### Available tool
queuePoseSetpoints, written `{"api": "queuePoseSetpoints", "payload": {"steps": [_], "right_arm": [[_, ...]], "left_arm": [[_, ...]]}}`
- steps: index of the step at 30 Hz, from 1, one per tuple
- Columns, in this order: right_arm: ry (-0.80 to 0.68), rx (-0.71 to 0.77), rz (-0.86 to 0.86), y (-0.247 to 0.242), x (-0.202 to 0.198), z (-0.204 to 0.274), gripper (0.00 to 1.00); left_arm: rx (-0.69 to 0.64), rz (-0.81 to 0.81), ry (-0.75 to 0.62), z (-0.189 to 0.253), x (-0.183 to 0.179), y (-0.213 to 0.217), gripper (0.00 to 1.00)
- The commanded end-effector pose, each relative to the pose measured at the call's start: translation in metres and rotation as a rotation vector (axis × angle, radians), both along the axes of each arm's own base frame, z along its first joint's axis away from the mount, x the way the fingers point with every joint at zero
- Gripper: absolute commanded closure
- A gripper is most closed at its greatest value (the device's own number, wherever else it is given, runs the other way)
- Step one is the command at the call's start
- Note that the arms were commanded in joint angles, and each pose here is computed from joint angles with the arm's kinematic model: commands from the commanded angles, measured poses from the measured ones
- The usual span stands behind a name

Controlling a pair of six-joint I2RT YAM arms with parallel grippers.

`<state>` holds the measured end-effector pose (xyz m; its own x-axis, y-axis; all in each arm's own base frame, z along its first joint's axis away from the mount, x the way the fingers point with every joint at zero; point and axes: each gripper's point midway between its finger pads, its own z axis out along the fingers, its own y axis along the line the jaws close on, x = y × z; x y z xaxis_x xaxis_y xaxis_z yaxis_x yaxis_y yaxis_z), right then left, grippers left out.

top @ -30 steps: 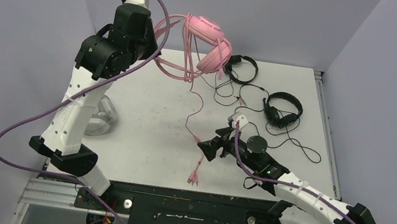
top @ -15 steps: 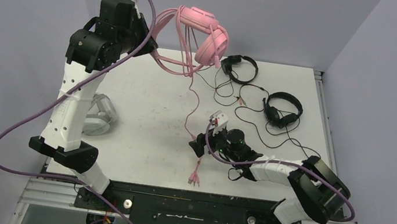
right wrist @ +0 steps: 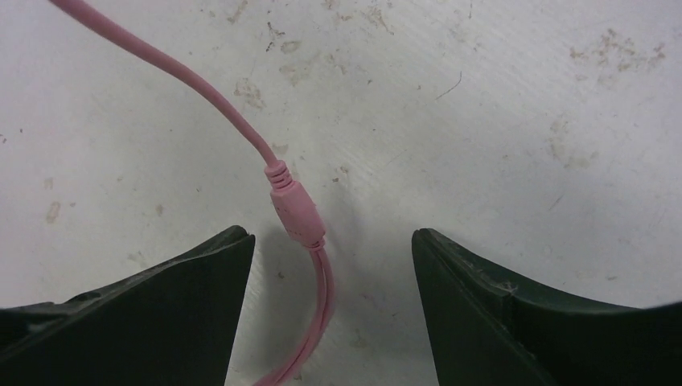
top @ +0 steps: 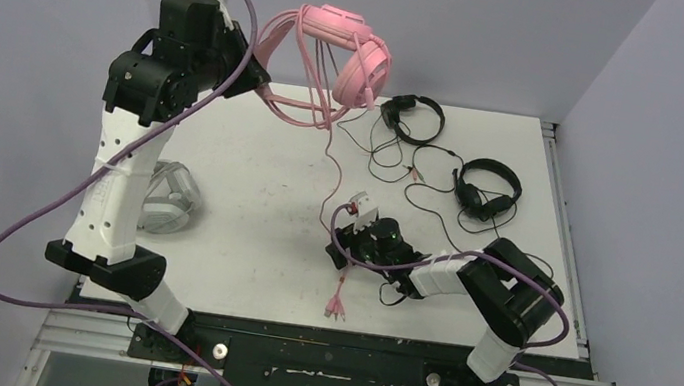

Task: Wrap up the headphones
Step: Wrap the headphones cable around the headphones.

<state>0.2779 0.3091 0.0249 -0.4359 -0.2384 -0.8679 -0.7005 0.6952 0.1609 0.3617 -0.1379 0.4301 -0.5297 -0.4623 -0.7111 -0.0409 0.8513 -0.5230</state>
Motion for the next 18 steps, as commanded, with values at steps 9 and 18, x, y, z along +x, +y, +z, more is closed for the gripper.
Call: {"api": "queuePoseSetpoints", "payload": {"steps": [9, 18], "right_arm": [[-0.052, 0.027, -0.177, -0.029, 0.031, 0.018, 1.0], [-0.052, 0.198, -0.24, -0.072, 0.084, 0.08, 1.0]], "left_arm": [[-0.209, -0.062, -0.221, 0.081, -0.024, -0.01, 1.0], [-0.396, -0.312, -0.253, 0.113, -0.07, -0.047, 1.0]]}}
